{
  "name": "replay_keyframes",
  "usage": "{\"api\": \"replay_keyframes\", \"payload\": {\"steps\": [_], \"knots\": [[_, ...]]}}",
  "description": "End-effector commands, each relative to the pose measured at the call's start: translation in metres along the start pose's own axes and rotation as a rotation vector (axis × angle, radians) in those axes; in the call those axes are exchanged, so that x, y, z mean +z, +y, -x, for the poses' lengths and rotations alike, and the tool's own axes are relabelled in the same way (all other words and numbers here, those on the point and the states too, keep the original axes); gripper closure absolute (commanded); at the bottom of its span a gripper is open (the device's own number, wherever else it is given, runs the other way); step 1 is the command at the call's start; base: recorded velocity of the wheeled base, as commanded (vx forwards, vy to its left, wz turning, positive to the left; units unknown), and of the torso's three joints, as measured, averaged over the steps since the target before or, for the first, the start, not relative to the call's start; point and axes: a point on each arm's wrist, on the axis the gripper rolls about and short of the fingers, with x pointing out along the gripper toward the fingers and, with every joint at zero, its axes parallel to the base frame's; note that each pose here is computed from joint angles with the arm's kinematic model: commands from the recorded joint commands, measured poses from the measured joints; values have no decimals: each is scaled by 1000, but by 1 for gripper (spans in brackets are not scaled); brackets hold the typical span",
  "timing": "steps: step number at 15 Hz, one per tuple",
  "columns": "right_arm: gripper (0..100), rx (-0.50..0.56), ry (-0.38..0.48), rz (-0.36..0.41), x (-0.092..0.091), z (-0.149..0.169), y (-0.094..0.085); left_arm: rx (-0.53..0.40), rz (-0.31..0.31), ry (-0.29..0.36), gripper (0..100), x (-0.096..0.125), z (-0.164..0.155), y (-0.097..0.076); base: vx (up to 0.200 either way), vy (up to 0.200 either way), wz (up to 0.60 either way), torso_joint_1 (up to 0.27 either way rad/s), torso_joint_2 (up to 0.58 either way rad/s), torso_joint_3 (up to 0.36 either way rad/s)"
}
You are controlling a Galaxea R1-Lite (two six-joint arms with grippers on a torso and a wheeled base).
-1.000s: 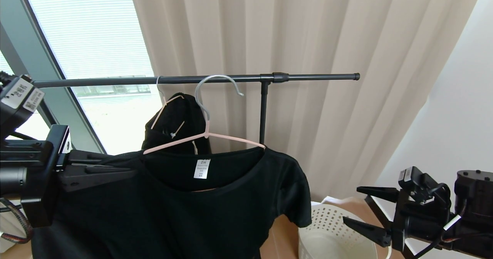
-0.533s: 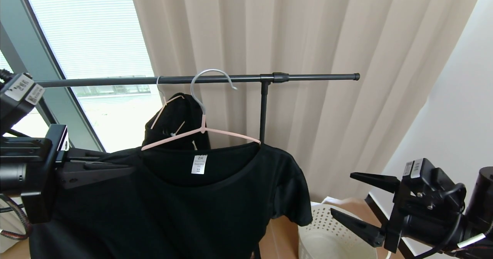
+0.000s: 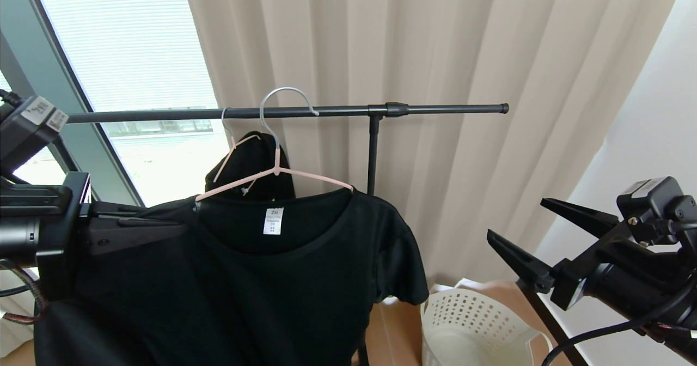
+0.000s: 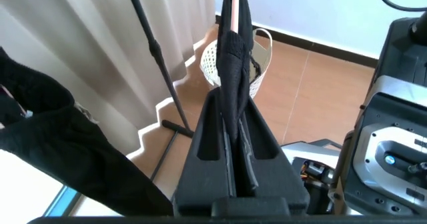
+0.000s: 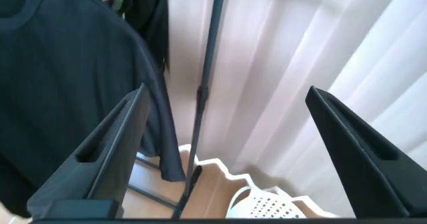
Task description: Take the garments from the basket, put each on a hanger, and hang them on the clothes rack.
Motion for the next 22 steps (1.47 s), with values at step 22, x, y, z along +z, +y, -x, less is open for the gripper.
{"api": "replay_keyframes", "payload": {"steps": [22], "knots": [[0, -12, -24, -2, 11, 1, -1, 373, 387, 86, 100, 26, -57, 26, 0, 0, 0, 0, 0, 0]]}}
